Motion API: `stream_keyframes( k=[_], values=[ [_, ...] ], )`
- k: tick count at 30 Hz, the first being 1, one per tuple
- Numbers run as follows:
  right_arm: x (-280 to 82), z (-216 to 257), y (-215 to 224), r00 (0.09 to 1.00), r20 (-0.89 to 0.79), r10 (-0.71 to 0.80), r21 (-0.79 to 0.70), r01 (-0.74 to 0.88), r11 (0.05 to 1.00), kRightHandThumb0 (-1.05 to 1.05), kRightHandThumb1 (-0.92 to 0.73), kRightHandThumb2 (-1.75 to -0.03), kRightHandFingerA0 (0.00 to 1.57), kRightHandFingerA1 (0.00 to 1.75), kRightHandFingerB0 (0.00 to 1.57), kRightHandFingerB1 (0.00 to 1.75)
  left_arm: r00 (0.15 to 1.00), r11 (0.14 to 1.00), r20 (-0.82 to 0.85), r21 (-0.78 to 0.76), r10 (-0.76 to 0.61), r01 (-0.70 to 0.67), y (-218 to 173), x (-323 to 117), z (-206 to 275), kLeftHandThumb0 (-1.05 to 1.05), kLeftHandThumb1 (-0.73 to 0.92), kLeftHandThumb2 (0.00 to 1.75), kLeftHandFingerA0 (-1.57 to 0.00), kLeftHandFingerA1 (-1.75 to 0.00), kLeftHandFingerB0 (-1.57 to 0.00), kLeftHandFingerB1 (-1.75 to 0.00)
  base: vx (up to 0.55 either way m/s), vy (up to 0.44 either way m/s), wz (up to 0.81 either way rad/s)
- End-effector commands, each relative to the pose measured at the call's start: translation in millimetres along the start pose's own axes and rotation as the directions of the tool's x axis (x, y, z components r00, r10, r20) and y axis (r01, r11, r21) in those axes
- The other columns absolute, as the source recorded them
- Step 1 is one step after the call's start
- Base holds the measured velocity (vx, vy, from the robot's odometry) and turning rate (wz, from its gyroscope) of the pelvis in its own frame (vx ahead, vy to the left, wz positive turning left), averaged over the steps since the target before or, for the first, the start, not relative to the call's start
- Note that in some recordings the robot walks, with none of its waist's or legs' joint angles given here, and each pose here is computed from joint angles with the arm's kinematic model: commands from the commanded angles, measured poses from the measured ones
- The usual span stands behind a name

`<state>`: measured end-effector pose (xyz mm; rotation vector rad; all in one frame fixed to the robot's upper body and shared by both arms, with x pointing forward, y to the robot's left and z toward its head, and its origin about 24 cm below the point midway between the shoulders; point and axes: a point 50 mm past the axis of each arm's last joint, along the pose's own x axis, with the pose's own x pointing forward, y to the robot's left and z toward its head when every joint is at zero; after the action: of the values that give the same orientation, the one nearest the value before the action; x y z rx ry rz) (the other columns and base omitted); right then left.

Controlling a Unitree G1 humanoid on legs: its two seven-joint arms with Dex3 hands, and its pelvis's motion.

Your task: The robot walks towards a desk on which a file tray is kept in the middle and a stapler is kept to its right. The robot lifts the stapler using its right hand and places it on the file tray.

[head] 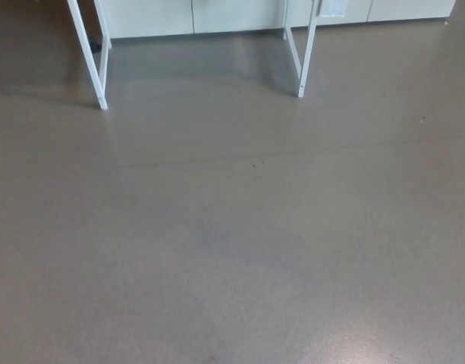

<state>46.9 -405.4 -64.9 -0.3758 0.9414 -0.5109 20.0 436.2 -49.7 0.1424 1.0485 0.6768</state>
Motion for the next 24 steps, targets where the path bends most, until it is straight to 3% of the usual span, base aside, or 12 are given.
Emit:
stream_keyframes(
  k=[1, 2, 11, 12, 18, 19, 24],
  values=[
    [-0.8, 7.4, -5.1, 0.999, 0.042, 0.003, 0.003, -0.003, 1.000, -0.55, -0.63, -0.59, 0.42, 0.41, 0.16, 0.27, 0.999, 1.000, 0.048, 0.009, 0.008, -0.009, 5.1, -0.4, 7.1, -0.37, 0.53, 0.55, -0.45, -0.50, -0.42, -0.40, -0.03, -0.005, 0.51],
    [-0.9, 6.8, -6.0, 0.999, 0.038, 0.013, -0.003, -0.013, 1.000, -0.62, -0.50, -0.80, 0.30, 0.51, 0.07, 0.38, 0.999, 1.000, 0.046, 0.009, 0.011, -0.011, 5.2, -0.3, 7.2, -0.37, 0.53, 0.55, -0.45, -0.50, -0.40, -0.40, -0.04, -0.004, 0.13],
    [-6.4, -0.4, -6.5, 1.000, 0.011, 0.022, -0.027, -0.022, 0.999, -0.63, -0.50, -0.81, 0.30, 0.51, 0.06, 0.34, 0.999, 1.000, 0.035, 0.013, 0.005, -0.005, 8.5, -2.4, 4.6, -0.37, 0.53, 0.55, -0.44, -0.50, -0.31, -0.37, 0.04, 0.115, -0.10],
    [-6.0, -0.7, -6.5, 0.999, 0.003, 0.038, -0.017, -0.038, 0.999, -0.55, -0.63, -0.62, 0.33, 0.40, 0.11, 0.21, 0.999, 1.000, 0.035, 0.013, 0.007, -0.007, 8.4, -2.2, 4.5, -0.37, 0.54, 0.55, -0.42, -0.48, -0.32, -0.37, 0.34, 0.026, 0.21],
    [-8.8, -4.0, -5.2, 1.000, 0.000, 0.027, -0.016, -0.027, 0.999, -0.53, -0.63, -0.62, 0.36, 0.41, 0.12, 0.24, 1.000, 0.999, 0.026, 0.037, 0.012, -0.013, 9.3, -2.3, 3.3, -0.39, 0.53, 0.55, -0.48, -0.51, -0.34, -0.38, 0.22, 0.149, -0.12],
    [-8.4, -3.9, -5.1, 1.000, -0.005, 0.028, -0.020, -0.028, 0.999, -0.59, -0.50, -0.81, 0.30, 0.51, 0.05, 0.32, 1.000, 0.999, 0.028, 0.039, 0.011, -0.012, 9.4, -2.6, 3.2, -0.39, 0.54, 0.55, -0.49, -0.51, -0.33, -0.37, 0.20, 0.054, -0.03],
    [-9.4, -5.7, -5.1, 1.000, -0.006, 0.026, -0.027, -0.026, 0.999, -0.60, -0.50, -0.82, 0.29, 0.51, 0.05, 0.32, 1.000, 0.997, 0.030, 0.081, 0.007, -0.010, 10.0, -3.2, 4.1, -0.42, 0.57, 0.56, -0.47, -0.49, -0.36, -0.38, 0.21, 0.027, 0.12]
  ],
)
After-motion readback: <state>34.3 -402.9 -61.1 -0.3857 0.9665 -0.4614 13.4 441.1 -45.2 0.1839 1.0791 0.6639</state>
